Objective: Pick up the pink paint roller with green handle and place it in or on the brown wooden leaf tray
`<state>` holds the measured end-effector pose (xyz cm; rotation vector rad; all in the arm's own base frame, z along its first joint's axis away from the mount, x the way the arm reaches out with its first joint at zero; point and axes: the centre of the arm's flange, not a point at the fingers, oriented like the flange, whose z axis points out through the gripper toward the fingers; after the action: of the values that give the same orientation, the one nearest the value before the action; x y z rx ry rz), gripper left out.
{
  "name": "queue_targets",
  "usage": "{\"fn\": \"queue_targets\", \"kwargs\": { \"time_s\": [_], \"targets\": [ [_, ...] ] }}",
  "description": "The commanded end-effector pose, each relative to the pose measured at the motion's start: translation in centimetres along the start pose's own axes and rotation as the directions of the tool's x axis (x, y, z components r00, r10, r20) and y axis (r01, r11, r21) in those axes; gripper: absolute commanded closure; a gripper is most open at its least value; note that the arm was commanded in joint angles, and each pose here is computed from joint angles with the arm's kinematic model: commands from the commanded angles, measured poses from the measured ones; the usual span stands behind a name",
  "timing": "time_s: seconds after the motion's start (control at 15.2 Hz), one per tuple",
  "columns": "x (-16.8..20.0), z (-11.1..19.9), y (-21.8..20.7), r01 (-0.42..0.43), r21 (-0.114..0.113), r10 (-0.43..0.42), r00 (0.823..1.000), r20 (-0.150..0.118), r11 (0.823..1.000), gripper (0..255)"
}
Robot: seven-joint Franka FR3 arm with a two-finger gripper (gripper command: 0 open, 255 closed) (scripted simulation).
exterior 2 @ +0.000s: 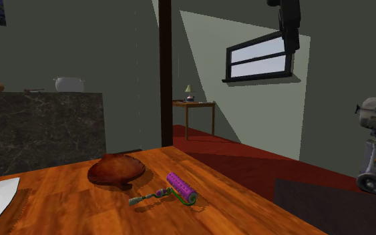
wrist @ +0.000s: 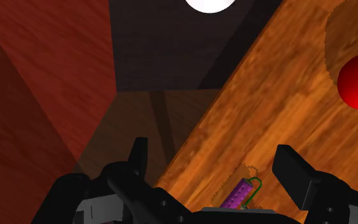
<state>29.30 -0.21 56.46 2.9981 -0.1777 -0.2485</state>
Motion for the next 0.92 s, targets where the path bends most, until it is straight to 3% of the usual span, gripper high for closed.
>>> {"fn": "queue_targets", "kwargs": {
  "time_s": [0.0,0.4,0.86],
  "targets": [
    [0.0,0.0,0.0,0.0,0.0,0.0,1.0,0.0,1.0,0],
    [6.4,4.2,-1.1,0.168,-0.005,-0.168,0.986,-0.012,0.986,0],
    [13.6,9.1,-3.6,0.358,-0.013,-0.359,0.933,-0.024,0.933,0]
  ]
}}
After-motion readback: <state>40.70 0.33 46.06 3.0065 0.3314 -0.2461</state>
